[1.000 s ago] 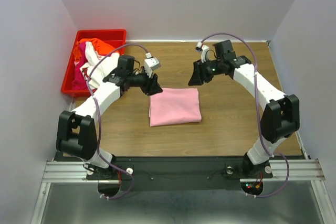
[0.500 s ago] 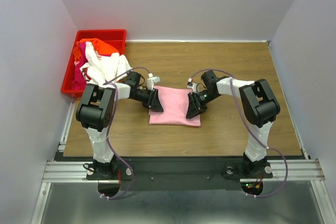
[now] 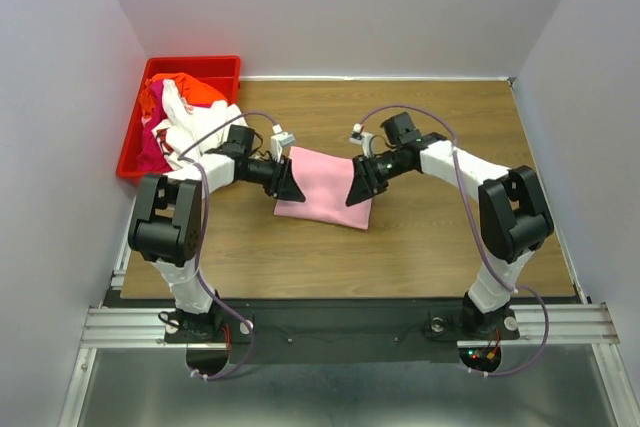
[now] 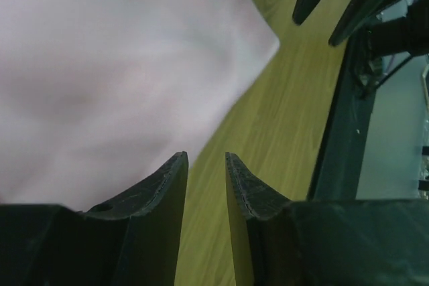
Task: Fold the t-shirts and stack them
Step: Neatly place the folded tshirt to the corner
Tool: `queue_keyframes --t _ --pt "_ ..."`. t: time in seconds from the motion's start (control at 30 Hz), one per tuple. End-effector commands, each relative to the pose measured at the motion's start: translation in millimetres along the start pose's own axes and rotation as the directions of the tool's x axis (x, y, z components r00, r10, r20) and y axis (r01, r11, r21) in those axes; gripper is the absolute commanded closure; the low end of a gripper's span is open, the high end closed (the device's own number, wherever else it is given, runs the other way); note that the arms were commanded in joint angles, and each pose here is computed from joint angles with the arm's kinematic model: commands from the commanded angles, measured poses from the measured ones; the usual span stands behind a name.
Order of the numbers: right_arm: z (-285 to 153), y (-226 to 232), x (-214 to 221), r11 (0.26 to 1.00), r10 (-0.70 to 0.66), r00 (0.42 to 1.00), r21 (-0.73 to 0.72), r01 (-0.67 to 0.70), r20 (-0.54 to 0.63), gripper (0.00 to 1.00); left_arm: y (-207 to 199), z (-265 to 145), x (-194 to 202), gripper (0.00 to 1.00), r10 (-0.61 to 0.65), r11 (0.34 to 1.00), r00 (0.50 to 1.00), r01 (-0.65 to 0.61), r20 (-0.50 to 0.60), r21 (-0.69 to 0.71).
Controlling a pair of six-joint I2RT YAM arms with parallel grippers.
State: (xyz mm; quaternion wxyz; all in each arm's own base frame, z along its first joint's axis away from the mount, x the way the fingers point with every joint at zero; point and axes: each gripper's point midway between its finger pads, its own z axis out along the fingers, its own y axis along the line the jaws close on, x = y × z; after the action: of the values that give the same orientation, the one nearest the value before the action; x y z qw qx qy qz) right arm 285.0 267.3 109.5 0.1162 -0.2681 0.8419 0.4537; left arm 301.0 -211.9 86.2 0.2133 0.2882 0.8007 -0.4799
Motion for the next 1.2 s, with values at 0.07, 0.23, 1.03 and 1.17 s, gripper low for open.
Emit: queue_keyframes --t 0.07,0.23,1.03,1.17 --pt "44 36 21 0.985 -0.005 0.995 -0.171 -0.013 -0.101 0.59 -12 13 31 0.62 -0.095 0.990 0.995 0.098 -0.042 0.098" --pt "72 -4 40 0.989 0.070 0.984 -0.119 -0.090 -0.165 0.62 22 22 56 0.62 -0.189 0.981 0.977 0.192 -0.094 0.029" --pt "-1 -2 -19 0.998 -0.061 0.998 -0.031 0.061 -0.003 0.61 7 -18 -72 0.62 0.007 0.999 0.994 -0.011 0.113 0.038" --pt "1 -19 -51 0.994 -0.096 0.995 0.051 0.094 0.034 0.61 41 -25 -116 0.63 -0.014 1.000 0.979 0.018 0.201 -0.019"
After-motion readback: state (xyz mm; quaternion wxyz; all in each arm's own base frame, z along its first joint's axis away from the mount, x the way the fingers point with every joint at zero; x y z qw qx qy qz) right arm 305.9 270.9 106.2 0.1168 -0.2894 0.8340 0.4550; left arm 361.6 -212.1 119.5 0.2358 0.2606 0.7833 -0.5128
